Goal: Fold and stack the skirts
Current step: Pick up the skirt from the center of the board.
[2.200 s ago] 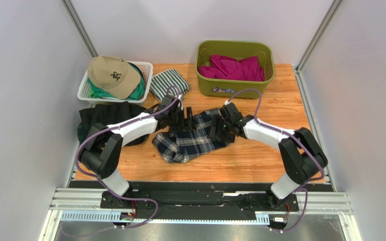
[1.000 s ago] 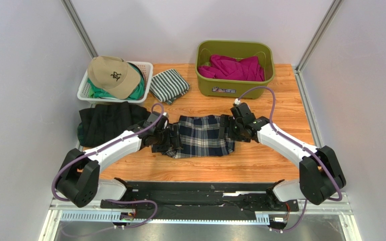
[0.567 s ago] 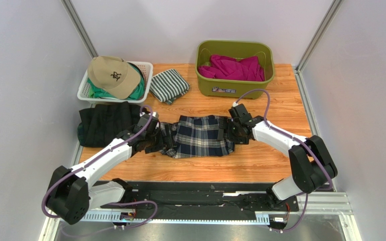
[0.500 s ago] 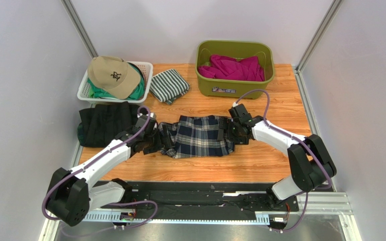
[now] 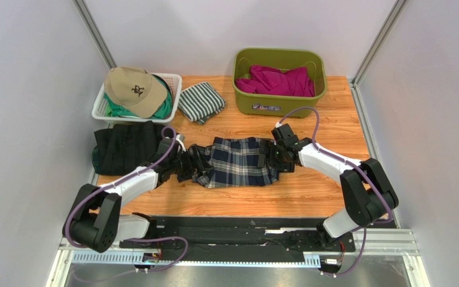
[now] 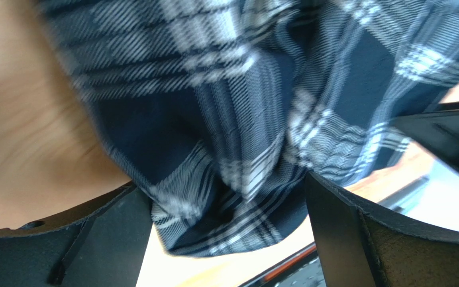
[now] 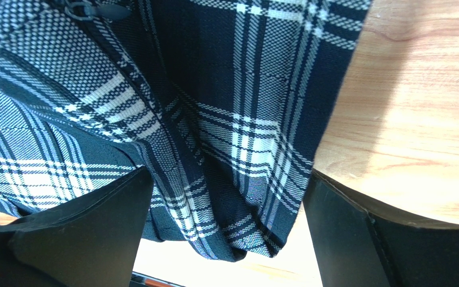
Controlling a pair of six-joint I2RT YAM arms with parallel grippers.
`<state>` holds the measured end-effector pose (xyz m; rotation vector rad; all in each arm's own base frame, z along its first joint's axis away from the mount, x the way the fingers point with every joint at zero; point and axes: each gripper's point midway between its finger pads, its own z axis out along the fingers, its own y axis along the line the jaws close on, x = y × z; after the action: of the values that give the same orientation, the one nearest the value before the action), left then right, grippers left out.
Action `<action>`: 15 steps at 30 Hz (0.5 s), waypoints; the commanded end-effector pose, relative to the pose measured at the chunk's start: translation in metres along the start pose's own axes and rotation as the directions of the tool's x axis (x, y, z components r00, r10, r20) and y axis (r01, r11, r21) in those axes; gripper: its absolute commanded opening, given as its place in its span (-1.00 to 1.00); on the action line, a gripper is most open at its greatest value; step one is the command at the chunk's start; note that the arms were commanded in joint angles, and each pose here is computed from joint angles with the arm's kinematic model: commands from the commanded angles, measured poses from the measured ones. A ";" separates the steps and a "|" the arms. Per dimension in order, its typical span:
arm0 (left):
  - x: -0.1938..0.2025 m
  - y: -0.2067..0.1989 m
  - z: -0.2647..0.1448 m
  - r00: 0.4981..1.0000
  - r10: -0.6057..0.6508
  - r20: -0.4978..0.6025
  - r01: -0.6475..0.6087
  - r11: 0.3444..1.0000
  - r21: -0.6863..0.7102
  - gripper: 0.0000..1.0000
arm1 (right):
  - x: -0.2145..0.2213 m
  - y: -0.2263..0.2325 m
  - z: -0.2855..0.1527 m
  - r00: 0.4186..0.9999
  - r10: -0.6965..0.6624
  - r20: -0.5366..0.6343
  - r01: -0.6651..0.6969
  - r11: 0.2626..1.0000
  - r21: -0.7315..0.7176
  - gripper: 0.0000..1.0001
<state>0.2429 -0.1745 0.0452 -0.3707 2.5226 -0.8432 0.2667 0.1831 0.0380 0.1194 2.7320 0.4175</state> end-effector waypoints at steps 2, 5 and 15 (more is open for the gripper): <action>-0.024 -0.041 0.008 0.998 0.013 0.059 -0.025 0.980 0.197 0.98 | -0.002 0.001 0.002 1.000 -0.003 0.013 0.003 1.000 -0.014 0.92; -0.024 -0.050 0.011 0.999 0.008 0.052 -0.021 0.969 0.247 0.97 | -0.002 0.000 0.003 1.000 -0.001 0.014 0.001 1.000 -0.009 0.92; -0.025 -0.050 0.022 0.995 0.097 0.009 -0.097 0.971 0.219 0.98 | -0.001 -0.004 0.006 1.000 0.010 0.006 -0.010 1.000 0.019 0.91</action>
<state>0.2657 -0.2073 0.0527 -0.2899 2.4338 -1.0724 0.2658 0.1828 0.0343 0.1211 2.7424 0.4121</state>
